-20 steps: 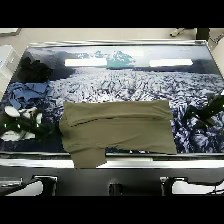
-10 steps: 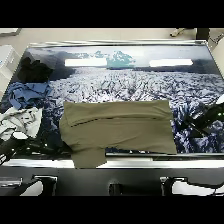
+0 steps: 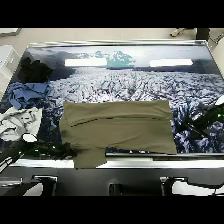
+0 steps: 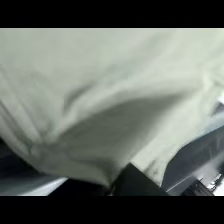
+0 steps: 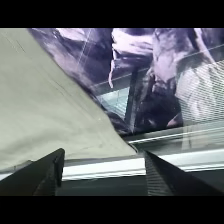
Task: Fold the clothes and pants, and hang the long-sleeved shirts on hangers.
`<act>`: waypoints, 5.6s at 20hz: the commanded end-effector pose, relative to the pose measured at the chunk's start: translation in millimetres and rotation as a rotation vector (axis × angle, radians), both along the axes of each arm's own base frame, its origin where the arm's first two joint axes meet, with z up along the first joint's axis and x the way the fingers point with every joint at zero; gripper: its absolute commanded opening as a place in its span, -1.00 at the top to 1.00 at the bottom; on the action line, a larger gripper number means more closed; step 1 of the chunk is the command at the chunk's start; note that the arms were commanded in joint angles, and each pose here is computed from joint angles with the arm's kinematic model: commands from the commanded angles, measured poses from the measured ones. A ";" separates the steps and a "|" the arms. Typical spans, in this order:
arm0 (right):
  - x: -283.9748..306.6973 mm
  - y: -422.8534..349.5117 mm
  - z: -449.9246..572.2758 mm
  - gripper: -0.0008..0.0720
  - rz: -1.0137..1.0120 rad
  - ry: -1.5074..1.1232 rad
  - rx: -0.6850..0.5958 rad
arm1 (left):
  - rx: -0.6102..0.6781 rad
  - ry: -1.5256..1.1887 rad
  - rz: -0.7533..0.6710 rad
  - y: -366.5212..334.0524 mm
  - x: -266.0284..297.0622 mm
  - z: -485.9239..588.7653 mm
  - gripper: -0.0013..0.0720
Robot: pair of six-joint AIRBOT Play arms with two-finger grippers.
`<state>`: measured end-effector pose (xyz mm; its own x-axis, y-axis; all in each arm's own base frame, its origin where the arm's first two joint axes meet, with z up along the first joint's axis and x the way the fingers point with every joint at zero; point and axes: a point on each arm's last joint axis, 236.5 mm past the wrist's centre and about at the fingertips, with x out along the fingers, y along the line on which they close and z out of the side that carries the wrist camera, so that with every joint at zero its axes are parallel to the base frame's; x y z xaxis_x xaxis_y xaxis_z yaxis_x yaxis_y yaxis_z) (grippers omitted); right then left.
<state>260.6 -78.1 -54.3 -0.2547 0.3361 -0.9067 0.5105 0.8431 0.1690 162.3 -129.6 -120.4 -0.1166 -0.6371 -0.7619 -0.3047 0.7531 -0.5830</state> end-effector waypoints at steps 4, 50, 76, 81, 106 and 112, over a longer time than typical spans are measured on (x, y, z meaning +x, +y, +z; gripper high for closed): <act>-49.6 28.1 -41.8 -0.77 0.026 0.053 0.058 | 0.023 -0.048 -0.006 0.1 7.9 -2.7 0.91; 171.0 82.0 -49.9 -0.80 -0.116 -0.404 0.320 | -0.069 -0.578 -0.017 -33.8 276.4 200.4 -0.59; 99.2 158.6 271.4 0.87 0.130 -1.000 0.397 | -0.608 -0.092 0.304 -496.0 186.6 78.1 0.91; 121.9 149.4 242.6 0.87 0.088 -0.940 0.399 | -0.523 -0.303 0.048 -445.6 220.1 81.0 0.92; 190.6 231.7 53.5 -0.95 0.120 -0.627 0.360 | 0.036 -1.212 -0.071 -38.3 245.0 459.6 0.91; 95.3 104.3 -15.5 -0.88 -0.044 -0.279 0.285 | 0.032 -1.212 -0.066 -39.1 245.2 460.5 0.91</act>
<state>411.0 59.0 -40.9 0.1315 0.5748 -0.8077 0.3476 0.7363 0.5806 409.3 -168.4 338.9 0.6516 -0.6346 -0.4155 0.4627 0.7666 -0.4453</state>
